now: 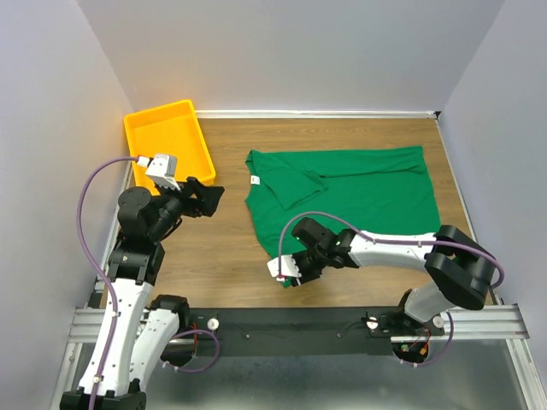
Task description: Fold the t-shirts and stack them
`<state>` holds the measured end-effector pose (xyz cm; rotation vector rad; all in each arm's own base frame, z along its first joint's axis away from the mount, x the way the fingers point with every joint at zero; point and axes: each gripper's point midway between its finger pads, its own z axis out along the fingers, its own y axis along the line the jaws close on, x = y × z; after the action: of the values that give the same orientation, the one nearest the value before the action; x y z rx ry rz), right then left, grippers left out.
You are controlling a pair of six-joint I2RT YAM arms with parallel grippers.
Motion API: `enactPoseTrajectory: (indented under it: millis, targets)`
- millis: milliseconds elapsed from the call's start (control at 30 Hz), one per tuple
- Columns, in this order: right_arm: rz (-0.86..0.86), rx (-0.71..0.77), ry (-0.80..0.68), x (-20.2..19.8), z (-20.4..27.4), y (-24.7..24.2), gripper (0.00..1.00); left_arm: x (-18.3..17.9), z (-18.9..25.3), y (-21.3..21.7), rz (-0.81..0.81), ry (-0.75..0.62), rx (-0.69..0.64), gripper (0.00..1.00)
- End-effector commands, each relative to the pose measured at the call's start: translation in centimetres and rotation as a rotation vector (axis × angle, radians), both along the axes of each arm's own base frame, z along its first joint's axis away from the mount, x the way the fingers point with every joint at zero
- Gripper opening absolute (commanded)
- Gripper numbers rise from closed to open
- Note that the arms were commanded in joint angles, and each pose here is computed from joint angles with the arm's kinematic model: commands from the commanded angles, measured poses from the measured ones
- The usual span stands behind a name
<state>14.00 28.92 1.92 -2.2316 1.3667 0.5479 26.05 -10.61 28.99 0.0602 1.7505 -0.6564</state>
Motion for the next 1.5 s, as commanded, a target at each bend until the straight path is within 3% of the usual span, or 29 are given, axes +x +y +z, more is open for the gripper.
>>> enactPoseTrajectory:
  millis: [0,67,167,200,333,433,500,633,800,1233,1467]
  targets:
    - [-0.066,-0.085,-0.029,0.9,-2.6,-1.0,0.42,-1.3,2.3,-1.3,-0.125,-0.155,0.051,0.86]
    - [-0.105,-0.077,-0.006,1.1,-2.4,-0.4,0.24,-2.1,4.0,-1.6,-0.160,-0.277,0.097,0.85]
    - [-0.144,-0.043,0.035,0.7,-1.4,0.1,0.10,-3.2,5.4,-2.1,-0.223,-0.458,0.177,0.84]
    - [-0.168,-0.012,0.061,0.5,-0.4,0.5,0.01,-4.0,6.3,-2.2,-0.235,-0.536,0.202,0.85]
    - [-0.218,0.100,0.226,-0.1,3.3,1.3,0.01,-5.2,5.9,-3.7,-0.370,-0.726,0.346,0.86]
    - [-0.301,0.266,0.334,2.3,7.9,0.6,0.01,-6.0,3.7,-5.7,-0.537,-0.816,0.448,0.81]
    - [-0.301,0.314,0.386,2.4,9.5,0.4,0.01,-5.9,2.0,-7.1,-0.606,-0.807,0.453,0.73]
    - [-0.379,0.358,0.542,3.9,11.2,0.0,0.00,-7.9,-0.7,-13.1,-0.804,-0.862,0.500,0.72]
    - [-0.446,0.397,0.710,6.0,11.7,-0.8,0.00,-8.2,-4.4,-17.0,-0.904,-0.828,0.619,0.60]
    - [-0.395,0.442,0.811,6.5,13.3,-0.1,0.01,-6.1,-9.5,-18.3,-0.959,-0.902,0.939,0.53]
    - [-0.386,0.447,0.823,6.4,13.6,0.0,0.01,-6.0,-10.9,-18.6,-1.002,-0.910,0.979,0.54]
